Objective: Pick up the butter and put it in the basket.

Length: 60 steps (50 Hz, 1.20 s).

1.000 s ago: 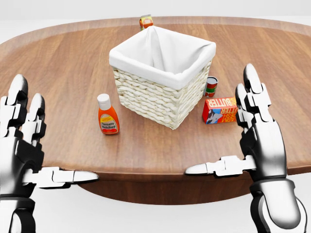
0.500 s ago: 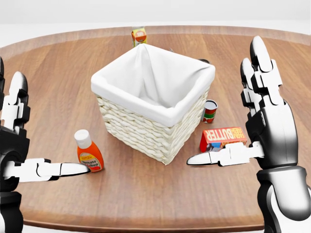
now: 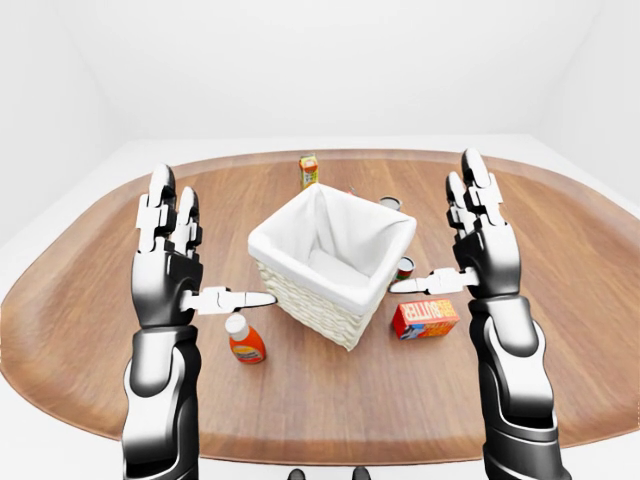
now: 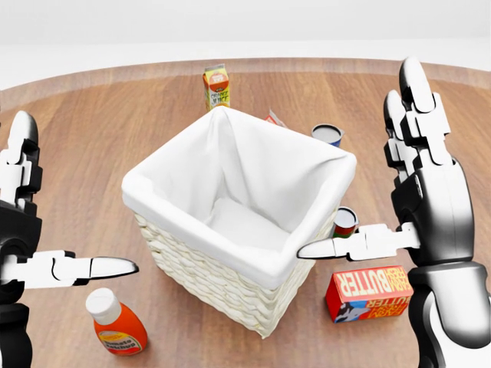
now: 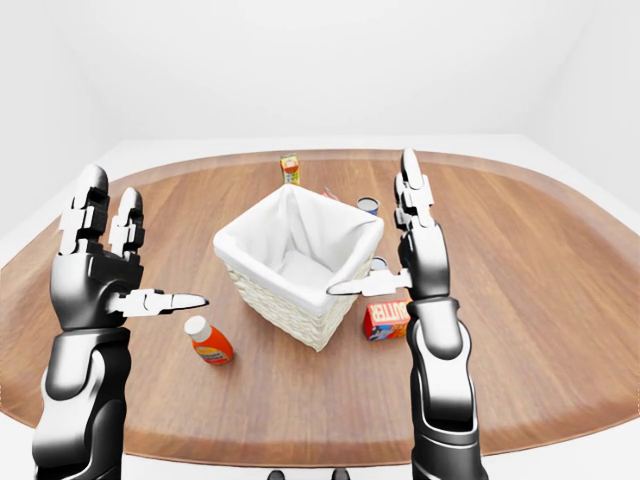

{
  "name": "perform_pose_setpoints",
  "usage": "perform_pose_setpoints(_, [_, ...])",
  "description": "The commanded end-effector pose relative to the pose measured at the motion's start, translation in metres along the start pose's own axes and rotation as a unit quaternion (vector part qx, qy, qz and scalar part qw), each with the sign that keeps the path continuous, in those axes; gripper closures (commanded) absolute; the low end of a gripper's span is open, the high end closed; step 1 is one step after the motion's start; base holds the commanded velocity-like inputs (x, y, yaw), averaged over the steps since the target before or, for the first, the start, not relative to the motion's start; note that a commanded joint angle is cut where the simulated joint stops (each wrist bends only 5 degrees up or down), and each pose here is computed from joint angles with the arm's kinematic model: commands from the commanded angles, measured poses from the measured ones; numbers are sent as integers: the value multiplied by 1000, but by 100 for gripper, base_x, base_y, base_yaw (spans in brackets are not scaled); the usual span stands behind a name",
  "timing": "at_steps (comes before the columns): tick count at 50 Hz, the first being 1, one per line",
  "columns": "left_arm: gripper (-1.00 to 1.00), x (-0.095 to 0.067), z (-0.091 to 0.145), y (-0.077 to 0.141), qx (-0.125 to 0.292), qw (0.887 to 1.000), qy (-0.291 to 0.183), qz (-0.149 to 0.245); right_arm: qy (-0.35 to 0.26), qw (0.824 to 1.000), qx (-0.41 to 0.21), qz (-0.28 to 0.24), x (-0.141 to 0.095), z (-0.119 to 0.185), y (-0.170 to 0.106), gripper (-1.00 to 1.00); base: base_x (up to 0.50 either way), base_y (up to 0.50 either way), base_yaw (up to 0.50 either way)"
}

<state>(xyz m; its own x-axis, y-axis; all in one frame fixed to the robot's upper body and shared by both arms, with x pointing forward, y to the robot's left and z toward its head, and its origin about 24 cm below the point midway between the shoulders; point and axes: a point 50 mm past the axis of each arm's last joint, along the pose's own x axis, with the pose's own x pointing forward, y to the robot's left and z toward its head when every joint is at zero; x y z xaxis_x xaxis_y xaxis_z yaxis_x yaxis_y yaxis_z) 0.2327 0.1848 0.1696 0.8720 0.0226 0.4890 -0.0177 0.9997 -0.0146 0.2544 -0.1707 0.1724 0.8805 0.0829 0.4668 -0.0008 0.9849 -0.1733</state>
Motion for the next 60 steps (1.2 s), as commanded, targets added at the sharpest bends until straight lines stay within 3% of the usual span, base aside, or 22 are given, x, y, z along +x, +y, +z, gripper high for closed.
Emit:
perform_pose_setpoints(1, [-100, 0, -1, 1, -1, 1000, 2, 2, 2, 1000, 2, -11, -1, -1, -3, -100, 0, 0, 0])
perform_pose_setpoints(20, [-100, -2, -2, 2, -3, 1000, 5, 3, 14, 1000, -3, -1, -8, -4, -3, -100, 9, 0, 0])
perform_pose_setpoints(37, [-100, -3, -5, 6, -5, 1000, 14, 8, 33, 986, -136, 92, -29, 7, -19, -100, 1, 0, 0])
perform_pose_setpoints(44, [-100, -3, -12, 7, -7, 1000, 29, 9, 63, 970, -210, 107, -30, 7, -35, -100, 0, 0, 0])
perform_pose_setpoints(50, [-100, -4, -15, 8, -7, 999, 35, 10, 126, 938, -290, 140, -32, -7, -44, -100, 0, 0, 0])
perform_pose_setpoints(56, [-100, -4, -14, 10, -6, 999, 34, 13, 179, 915, -326, 158, -29, -25, -47, -100, 0, 0, 0])
perform_pose_setpoints(60, [-100, -5, -14, 11, -6, 999, 34, 14, 218, 889, -363, 176, -26, -39, -47, -100, 0, 0, 0])
